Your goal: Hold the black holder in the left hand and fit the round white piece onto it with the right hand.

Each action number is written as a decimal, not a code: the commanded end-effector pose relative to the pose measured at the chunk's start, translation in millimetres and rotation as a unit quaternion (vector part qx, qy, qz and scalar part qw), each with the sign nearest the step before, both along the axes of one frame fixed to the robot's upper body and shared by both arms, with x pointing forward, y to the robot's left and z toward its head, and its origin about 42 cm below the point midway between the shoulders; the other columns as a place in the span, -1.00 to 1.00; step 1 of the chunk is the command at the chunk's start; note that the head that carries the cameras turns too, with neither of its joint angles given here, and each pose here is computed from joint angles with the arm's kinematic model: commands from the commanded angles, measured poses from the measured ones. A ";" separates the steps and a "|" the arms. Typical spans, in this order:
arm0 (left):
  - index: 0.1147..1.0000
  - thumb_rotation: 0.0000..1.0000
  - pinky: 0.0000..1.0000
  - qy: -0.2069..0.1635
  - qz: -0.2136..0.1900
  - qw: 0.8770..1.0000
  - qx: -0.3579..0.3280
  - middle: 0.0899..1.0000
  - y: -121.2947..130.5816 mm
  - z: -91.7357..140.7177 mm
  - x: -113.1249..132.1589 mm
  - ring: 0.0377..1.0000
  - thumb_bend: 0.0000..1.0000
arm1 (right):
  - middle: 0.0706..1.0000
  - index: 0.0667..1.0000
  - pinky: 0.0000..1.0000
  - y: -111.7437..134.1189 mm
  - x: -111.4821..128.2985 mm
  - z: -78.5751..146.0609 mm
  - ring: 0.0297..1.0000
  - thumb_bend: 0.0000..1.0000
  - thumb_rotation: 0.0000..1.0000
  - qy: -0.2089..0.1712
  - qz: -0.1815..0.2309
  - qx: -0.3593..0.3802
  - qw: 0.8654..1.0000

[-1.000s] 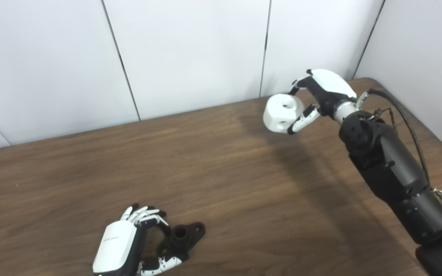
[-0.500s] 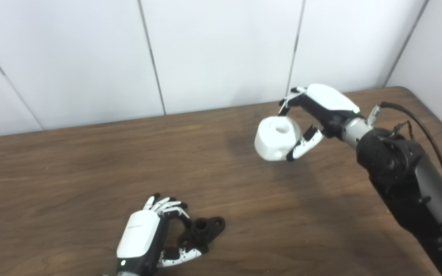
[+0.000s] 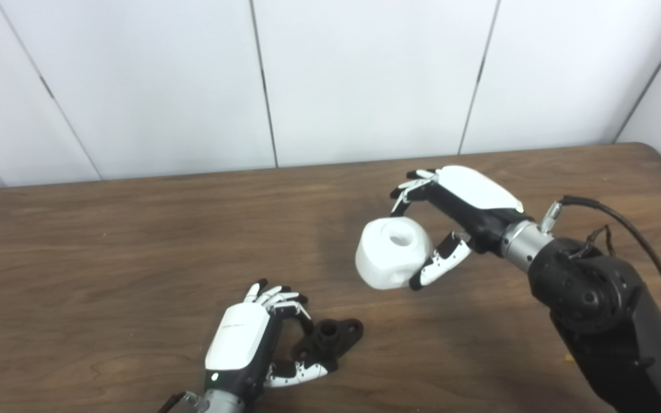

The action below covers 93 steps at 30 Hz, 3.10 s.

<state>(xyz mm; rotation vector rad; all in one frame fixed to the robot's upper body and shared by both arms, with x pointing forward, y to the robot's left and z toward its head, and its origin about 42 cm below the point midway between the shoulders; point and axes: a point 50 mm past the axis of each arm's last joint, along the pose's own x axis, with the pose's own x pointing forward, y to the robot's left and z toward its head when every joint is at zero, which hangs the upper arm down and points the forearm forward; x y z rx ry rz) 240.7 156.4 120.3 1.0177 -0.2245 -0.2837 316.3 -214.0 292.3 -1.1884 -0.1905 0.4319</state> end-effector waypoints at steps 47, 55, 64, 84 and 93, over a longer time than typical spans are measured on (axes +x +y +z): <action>-0.16 -0.91 1.00 0.018 -0.013 0.999 0.026 0.50 -17.4 -6.0 2.6 0.72 0.04 | 0.66 -0.11 1.00 51.2 -16.9 -5.1 0.97 0.05 -0.73 -0.024 0.078 -0.007 0.997; -0.16 -0.91 1.00 0.018 -0.013 0.999 0.025 0.50 -19.0 -6.3 2.1 0.72 0.04 | 0.65 -0.11 1.00 53.8 -16.8 -4.8 0.97 0.05 -0.73 -0.028 0.082 -0.005 0.996; -0.16 -0.91 1.00 0.021 -0.011 0.999 0.025 0.51 -21.4 -6.9 3.3 0.73 0.04 | 0.66 -0.11 1.00 55.0 -16.5 -7.4 0.97 0.05 -0.73 -0.023 0.086 -0.008 0.996; -0.16 -0.91 1.00 0.017 -0.012 1.000 0.024 0.50 -20.8 -5.8 4.0 0.73 0.04 | 0.66 -0.11 1.00 53.2 -17.8 -10.9 0.96 0.05 -0.74 -0.019 0.085 -0.015 0.996; -0.16 -0.91 1.00 0.014 -0.010 1.000 0.023 0.49 -20.8 -5.7 4.6 0.72 0.04 | 0.66 -0.11 1.00 54.8 -20.3 -13.3 0.96 0.05 -0.74 -0.016 0.086 -0.019 0.996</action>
